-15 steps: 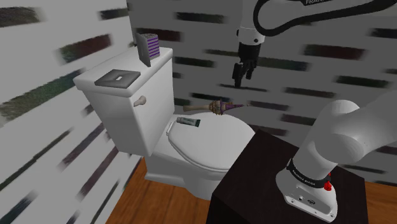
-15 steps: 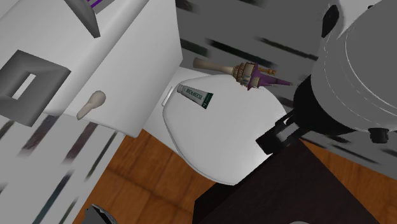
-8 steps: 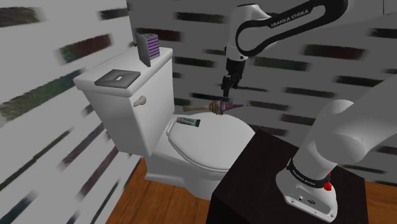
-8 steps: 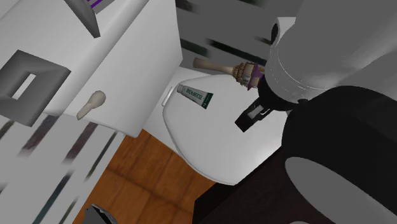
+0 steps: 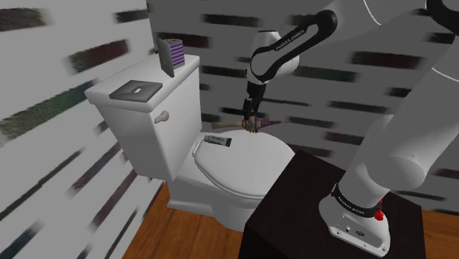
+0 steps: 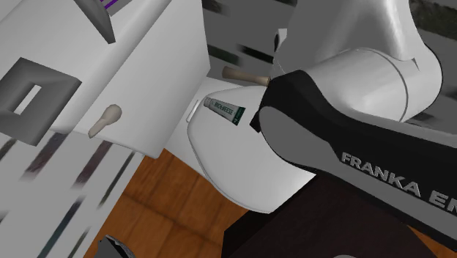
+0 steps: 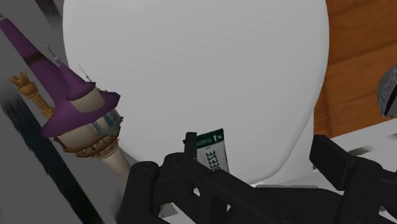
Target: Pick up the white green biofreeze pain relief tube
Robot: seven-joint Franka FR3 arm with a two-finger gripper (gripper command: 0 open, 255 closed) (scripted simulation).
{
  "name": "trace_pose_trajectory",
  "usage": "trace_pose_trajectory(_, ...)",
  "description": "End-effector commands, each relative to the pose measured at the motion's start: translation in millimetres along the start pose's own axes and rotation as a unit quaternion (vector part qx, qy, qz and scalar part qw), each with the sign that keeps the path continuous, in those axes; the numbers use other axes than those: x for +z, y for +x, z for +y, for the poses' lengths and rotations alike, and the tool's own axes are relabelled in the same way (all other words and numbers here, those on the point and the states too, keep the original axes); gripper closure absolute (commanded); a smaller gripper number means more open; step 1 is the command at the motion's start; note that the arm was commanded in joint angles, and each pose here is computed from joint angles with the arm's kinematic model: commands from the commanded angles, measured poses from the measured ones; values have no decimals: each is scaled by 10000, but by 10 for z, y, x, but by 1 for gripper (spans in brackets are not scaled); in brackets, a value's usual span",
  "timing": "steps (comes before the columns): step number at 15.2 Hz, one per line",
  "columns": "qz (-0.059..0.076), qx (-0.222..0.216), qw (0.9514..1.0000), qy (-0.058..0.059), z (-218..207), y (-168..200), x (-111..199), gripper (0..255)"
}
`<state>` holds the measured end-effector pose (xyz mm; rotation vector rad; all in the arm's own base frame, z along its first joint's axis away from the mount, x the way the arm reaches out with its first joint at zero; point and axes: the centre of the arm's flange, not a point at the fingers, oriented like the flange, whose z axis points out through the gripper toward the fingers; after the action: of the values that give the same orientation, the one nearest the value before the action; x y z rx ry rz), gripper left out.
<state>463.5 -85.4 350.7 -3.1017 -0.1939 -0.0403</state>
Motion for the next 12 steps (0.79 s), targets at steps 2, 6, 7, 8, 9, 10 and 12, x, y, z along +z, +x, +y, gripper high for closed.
trace_pose_trajectory(2,59,-179,9998,104,81,245,337,0)
trace_pose_trajectory(6,128,-409,9988,252,169,565,742,0)
trace_pose_trajectory(7,146,-466,9984,289,187,647,843,0)
trace_pose_trajectory(8,163,-523,9980,326,203,729,944,0)
trace_pose_trajectory(9,180,-580,9975,363,218,811,1044,0)
trace_pose_trajectory(10,197,-637,9970,400,231,894,1144,0)
trace_pose_trajectory(12,232,-752,9958,473,251,1062,1344,0)
